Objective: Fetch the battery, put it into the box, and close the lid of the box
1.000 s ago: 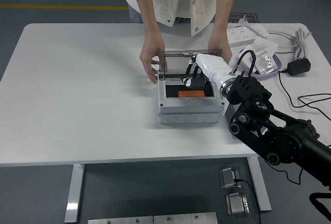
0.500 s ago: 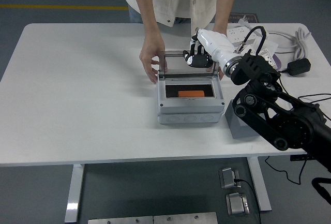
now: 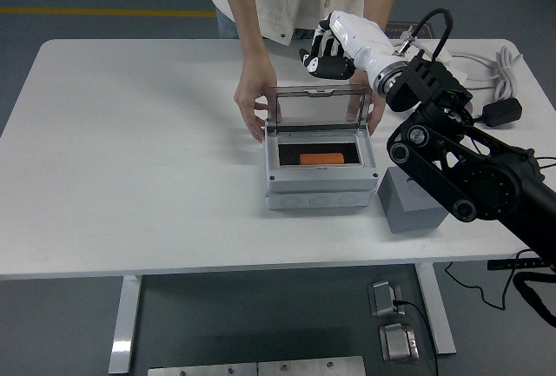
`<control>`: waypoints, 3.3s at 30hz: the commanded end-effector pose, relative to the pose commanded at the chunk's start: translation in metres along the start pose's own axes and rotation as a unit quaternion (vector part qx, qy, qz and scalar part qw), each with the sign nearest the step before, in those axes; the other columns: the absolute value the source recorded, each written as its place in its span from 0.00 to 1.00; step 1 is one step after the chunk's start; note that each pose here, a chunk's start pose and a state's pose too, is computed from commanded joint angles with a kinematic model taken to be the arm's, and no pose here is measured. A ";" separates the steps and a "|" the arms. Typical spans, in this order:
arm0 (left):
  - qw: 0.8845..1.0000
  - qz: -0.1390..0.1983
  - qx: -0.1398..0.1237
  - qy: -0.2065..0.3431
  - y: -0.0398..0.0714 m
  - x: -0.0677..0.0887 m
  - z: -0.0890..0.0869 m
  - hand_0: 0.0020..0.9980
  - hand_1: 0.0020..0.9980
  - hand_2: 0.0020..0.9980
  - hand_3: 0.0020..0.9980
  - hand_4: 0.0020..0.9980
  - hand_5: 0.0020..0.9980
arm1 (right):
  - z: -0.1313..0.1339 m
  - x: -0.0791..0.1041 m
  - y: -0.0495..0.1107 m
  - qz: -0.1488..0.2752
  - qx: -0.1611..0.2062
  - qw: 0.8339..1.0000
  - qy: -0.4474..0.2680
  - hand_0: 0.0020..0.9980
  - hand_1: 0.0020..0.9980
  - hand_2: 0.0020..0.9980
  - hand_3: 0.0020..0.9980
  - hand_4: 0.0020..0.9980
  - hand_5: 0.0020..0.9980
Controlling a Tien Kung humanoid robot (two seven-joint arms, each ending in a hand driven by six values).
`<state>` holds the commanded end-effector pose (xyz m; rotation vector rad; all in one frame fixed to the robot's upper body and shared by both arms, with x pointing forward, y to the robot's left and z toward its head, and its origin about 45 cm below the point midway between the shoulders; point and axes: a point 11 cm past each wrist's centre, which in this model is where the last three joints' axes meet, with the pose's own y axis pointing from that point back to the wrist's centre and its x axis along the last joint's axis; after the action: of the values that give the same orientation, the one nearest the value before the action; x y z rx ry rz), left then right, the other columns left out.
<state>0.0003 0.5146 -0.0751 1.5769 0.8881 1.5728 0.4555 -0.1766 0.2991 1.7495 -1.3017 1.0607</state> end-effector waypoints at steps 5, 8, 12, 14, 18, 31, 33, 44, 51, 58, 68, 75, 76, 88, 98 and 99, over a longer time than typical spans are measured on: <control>1.000 0.000 -0.002 -0.001 0.000 0.000 0.002 0.45 0.59 0.55 0.54 0.33 0.00 | 0.006 -0.005 -0.001 -0.006 -0.011 1.000 0.001 0.92 0.75 0.75 0.77 0.99 1.00; 1.000 0.001 -0.002 -0.001 0.000 0.000 0.002 0.45 0.59 0.55 0.54 0.33 0.00 | 0.011 -0.009 -0.002 -0.010 -0.018 1.000 0.000 0.92 0.75 0.75 0.77 0.99 1.00; 1.000 0.001 -0.002 -0.002 0.000 0.001 0.003 0.45 0.59 0.55 0.54 0.32 0.00 | 0.017 -0.015 -0.003 -0.015 -0.025 1.000 -0.002 0.94 0.76 0.75 0.77 1.00 1.00; 1.000 0.001 -0.003 -0.003 0.000 0.001 0.003 0.45 0.59 0.55 0.54 0.32 0.00 | 0.019 -0.019 -0.003 -0.018 -0.028 0.999 -0.004 0.94 0.76 0.75 0.77 1.00 1.00; 1.000 0.001 -0.004 -0.003 0.000 0.001 0.005 0.45 0.59 0.55 0.54 0.31 0.00 | 0.024 -0.029 -0.003 -0.027 -0.032 0.999 -0.007 0.93 0.76 0.75 0.75 1.00 1.00; 1.000 0.002 -0.004 -0.003 0.000 0.001 0.004 0.45 0.59 0.55 0.54 0.31 0.00 | 0.028 -0.053 0.007 -0.059 -0.041 0.997 0.015 0.92 0.75 0.75 0.74 0.98 1.00; 1.000 0.002 -0.005 -0.003 0.000 0.002 0.004 0.45 0.59 0.55 0.54 0.31 0.00 | 0.029 -0.054 0.008 -0.061 -0.043 0.997 0.020 0.92 0.75 0.75 0.74 0.98 1.00; 1.000 0.004 -0.005 -0.002 0.000 0.003 0.004 0.45 0.59 0.55 0.54 0.30 0.00 | 0.027 -0.050 0.015 -0.056 -0.053 0.996 0.049 0.67 0.69 0.72 0.74 0.97 1.00; 1.000 0.004 -0.004 -0.001 0.000 0.003 0.004 0.45 0.59 0.55 0.54 0.30 0.00 | 0.026 -0.051 0.018 -0.059 -0.053 0.995 0.055 0.29 0.63 0.68 0.72 0.97 1.00; 1.000 0.004 -0.004 0.000 0.000 0.003 0.003 0.45 0.59 0.55 0.53 0.30 0.00 | 0.025 -0.051 0.025 -0.061 -0.054 0.994 0.072 0.28 0.43 0.46 0.46 0.95 1.00; 1.000 0.004 -0.004 0.001 0.000 0.003 0.002 0.45 0.59 0.55 0.54 0.31 0.00 | 0.024 -0.052 0.036 -0.081 -0.047 0.991 0.100 0.27 0.41 0.43 0.42 0.93 1.00; 1.000 0.003 -0.005 0.002 0.000 0.003 0.003 0.45 0.59 0.55 0.53 0.31 0.00 | 0.019 -0.059 0.045 -0.104 -0.035 0.987 0.113 0.27 0.40 0.41 0.37 0.93 1.00; 1.000 0.003 -0.005 0.002 0.000 0.003 0.003 0.45 0.59 0.55 0.54 0.31 0.00 | 0.019 -0.060 0.046 -0.108 -0.034 0.987 0.115 0.27 0.39 0.41 0.37 0.92 1.00; 1.000 0.003 -0.004 0.002 0.000 0.002 0.003 0.45 0.59 0.55 0.53 0.31 0.00 | 0.018 -0.060 0.050 -0.114 -0.033 0.987 0.111 0.27 0.38 0.39 0.35 0.91 1.00; 1.000 0.002 -0.002 0.001 0.000 0.001 0.000 0.45 0.59 0.55 0.53 0.31 0.00 | 0.048 -0.023 0.051 -0.059 -0.079 0.991 0.089 0.27 0.38 0.40 0.36 0.91 1.00; 1.000 0.002 -0.001 0.001 0.000 0.001 0.000 0.45 0.59 0.55 0.53 0.31 0.00 | 0.051 -0.019 0.051 -0.053 -0.082 0.992 0.078 0.27 0.38 0.40 0.36 0.91 1.00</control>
<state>0.0003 0.5158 -0.0745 1.5766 0.8843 1.5781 0.4131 -0.2276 0.2639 1.5630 -1.1530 0.9827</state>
